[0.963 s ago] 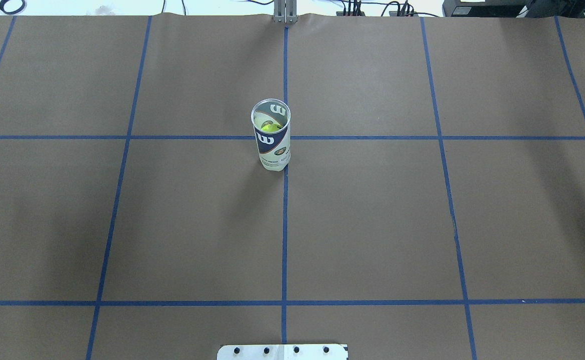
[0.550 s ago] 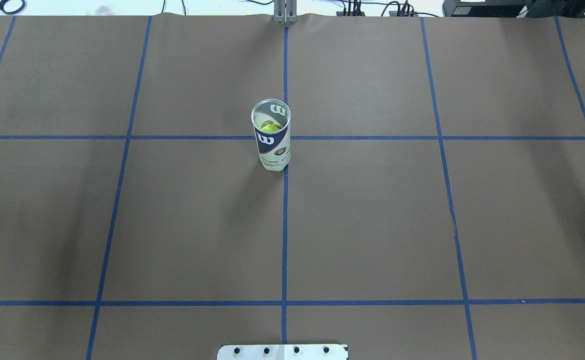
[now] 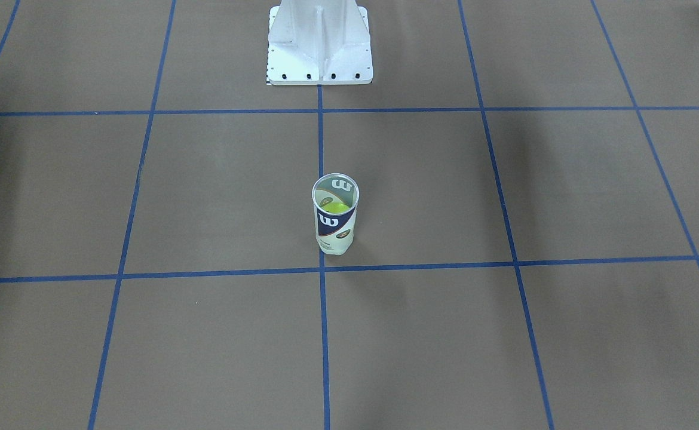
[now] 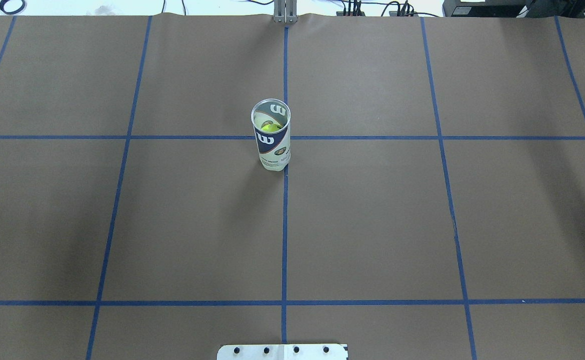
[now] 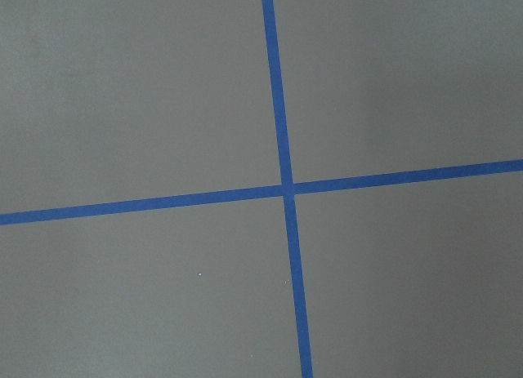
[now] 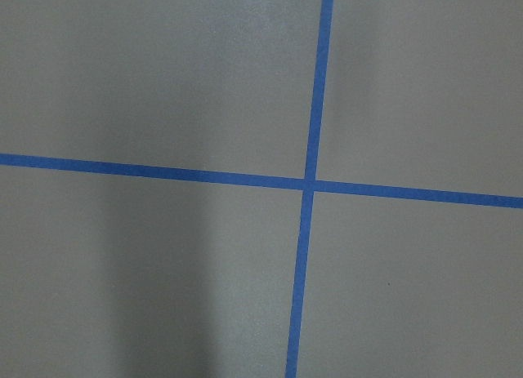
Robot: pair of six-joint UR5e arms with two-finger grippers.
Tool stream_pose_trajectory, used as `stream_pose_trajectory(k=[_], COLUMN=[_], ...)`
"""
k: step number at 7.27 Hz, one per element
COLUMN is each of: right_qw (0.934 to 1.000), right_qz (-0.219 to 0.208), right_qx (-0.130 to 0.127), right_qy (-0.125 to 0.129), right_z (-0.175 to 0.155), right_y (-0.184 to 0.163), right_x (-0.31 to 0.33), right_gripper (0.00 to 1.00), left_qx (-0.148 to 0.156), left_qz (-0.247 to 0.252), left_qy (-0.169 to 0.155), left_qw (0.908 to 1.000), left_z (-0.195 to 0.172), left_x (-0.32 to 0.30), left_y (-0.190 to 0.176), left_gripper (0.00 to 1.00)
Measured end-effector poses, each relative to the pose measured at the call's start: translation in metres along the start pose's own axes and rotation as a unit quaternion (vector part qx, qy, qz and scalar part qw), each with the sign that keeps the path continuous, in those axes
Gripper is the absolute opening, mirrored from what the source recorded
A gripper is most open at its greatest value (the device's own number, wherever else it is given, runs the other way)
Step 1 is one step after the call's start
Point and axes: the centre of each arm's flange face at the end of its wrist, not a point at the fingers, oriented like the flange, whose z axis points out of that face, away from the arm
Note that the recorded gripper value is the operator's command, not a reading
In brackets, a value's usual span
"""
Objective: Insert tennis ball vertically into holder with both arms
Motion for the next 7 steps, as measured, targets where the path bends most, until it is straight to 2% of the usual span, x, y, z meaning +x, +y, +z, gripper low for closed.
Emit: stream_pose_trajectory(k=[4,7], right_qw=[1.0000,0.9996], right_qz=[0.004,0.019], right_qx=[0.009,0.019], right_qy=[0.000,-0.006], right_z=[-0.009,-0.020], right_y=[-0.001,0.008], right_x=[0.004,0.020], right_gripper=[0.99,0.99], left_qx=[-0.018,-0.019], left_qz=[-0.019,-0.019], left_qy=[0.002,0.004], left_qw=[0.9996,0.9996], left_z=[0.001,0.001], left_x=[-0.002,-0.001], left_y=[0.009,0.009], left_gripper=[0.99,0.99])
